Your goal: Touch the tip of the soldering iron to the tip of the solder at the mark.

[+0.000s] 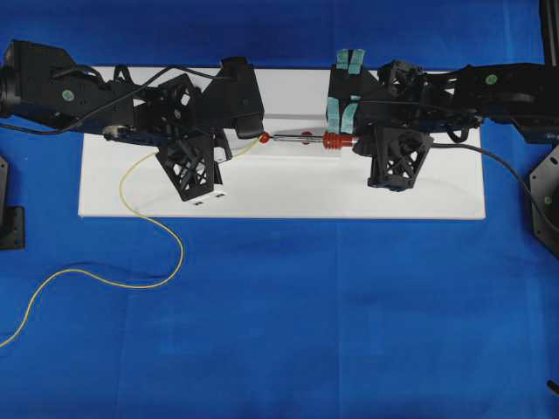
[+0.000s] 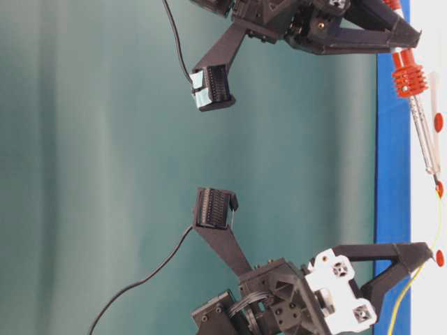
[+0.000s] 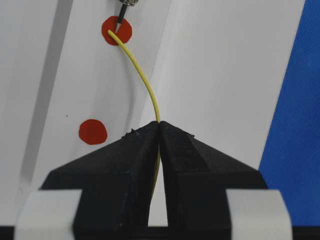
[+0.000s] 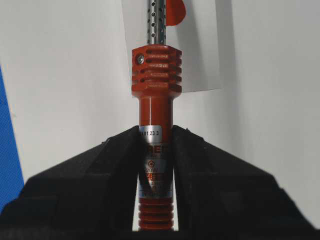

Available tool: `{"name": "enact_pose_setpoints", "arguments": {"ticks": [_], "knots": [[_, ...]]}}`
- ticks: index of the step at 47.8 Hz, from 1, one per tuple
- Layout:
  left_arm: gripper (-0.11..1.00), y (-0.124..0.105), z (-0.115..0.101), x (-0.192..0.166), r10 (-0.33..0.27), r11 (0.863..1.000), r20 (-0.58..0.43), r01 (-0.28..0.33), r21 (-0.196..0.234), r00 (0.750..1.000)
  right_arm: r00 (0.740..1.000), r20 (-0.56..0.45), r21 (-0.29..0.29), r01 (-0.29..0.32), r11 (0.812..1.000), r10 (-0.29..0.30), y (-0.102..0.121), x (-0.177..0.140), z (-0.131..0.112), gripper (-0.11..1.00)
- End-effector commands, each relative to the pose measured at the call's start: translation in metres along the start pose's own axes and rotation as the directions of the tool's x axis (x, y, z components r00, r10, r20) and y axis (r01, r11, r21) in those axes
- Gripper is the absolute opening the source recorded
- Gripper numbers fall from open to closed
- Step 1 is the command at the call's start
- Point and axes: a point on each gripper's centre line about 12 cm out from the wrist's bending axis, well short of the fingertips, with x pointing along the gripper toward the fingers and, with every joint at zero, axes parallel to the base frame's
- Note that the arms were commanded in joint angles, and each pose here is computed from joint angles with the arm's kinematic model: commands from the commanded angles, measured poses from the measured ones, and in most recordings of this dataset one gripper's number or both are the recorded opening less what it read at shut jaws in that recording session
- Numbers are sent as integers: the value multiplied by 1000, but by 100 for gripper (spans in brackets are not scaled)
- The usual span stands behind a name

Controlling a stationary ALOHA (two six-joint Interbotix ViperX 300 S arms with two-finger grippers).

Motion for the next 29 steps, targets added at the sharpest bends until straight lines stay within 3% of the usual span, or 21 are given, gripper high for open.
{"name": "enact_pose_setpoints", "arguments": {"ticks": [1,21,29], "knots": [[1,-1,10,-8,-3,1000,37,3,0,999,999,34,-1,-2,1000,2,1,-6,10,6],[1,0,9,-9,-2,1000,32,2,2,999,999,35,-1,-1,1000,1,0,-6,10,6],[1,0,10,-28,-6,1000,64,6,2,998,999,35,-2,-2,1000,2,1,-7,10,6]]}}
